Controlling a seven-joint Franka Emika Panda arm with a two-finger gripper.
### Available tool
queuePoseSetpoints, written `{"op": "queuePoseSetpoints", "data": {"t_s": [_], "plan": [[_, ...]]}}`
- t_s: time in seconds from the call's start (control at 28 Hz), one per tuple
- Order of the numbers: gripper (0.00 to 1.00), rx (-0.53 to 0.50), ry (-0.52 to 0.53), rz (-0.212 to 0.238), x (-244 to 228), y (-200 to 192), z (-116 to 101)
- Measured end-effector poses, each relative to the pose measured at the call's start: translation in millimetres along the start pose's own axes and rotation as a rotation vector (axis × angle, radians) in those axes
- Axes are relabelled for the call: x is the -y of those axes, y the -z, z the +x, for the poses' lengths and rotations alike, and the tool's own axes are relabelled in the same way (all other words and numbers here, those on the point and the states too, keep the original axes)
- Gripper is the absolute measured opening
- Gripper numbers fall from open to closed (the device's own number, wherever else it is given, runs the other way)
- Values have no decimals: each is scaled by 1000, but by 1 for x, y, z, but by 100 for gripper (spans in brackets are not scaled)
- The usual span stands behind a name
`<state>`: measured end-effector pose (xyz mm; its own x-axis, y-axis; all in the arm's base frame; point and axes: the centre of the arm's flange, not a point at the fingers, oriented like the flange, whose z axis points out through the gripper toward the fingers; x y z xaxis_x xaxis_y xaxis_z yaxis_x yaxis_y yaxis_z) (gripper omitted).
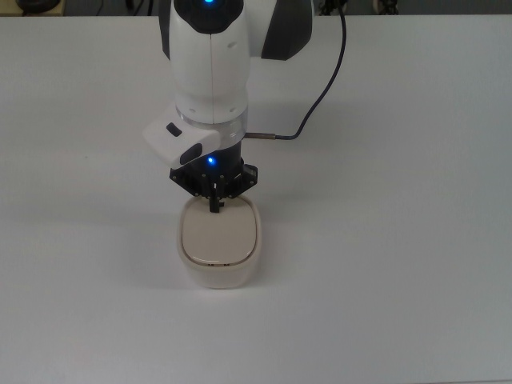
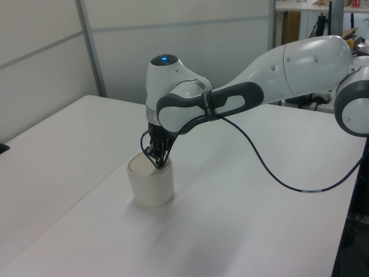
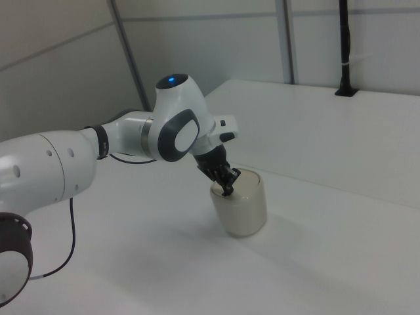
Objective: Close the trash can
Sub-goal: 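Push the raised lid down onto the can opening with the gripper, then lift the gripper up and away from the closed lid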
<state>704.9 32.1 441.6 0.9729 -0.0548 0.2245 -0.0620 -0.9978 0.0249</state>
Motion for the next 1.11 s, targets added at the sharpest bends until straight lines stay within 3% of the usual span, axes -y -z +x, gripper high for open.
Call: {"op": "queuePoseSetpoints", "data": {"t_s": [0.21,0.39,0.71,0.86,0.96,1.11], "plan": [[1,-2,-5,2,-2,1,1],[1,-15,-55,33,-18,10,6],[1,-47,-89,51,-34,57,7],[10,-1,-70,47,-35,74,-2],[25,36,-53,44,-35,82,-9],[37,76,-40,42,-35,88,-14]]}}
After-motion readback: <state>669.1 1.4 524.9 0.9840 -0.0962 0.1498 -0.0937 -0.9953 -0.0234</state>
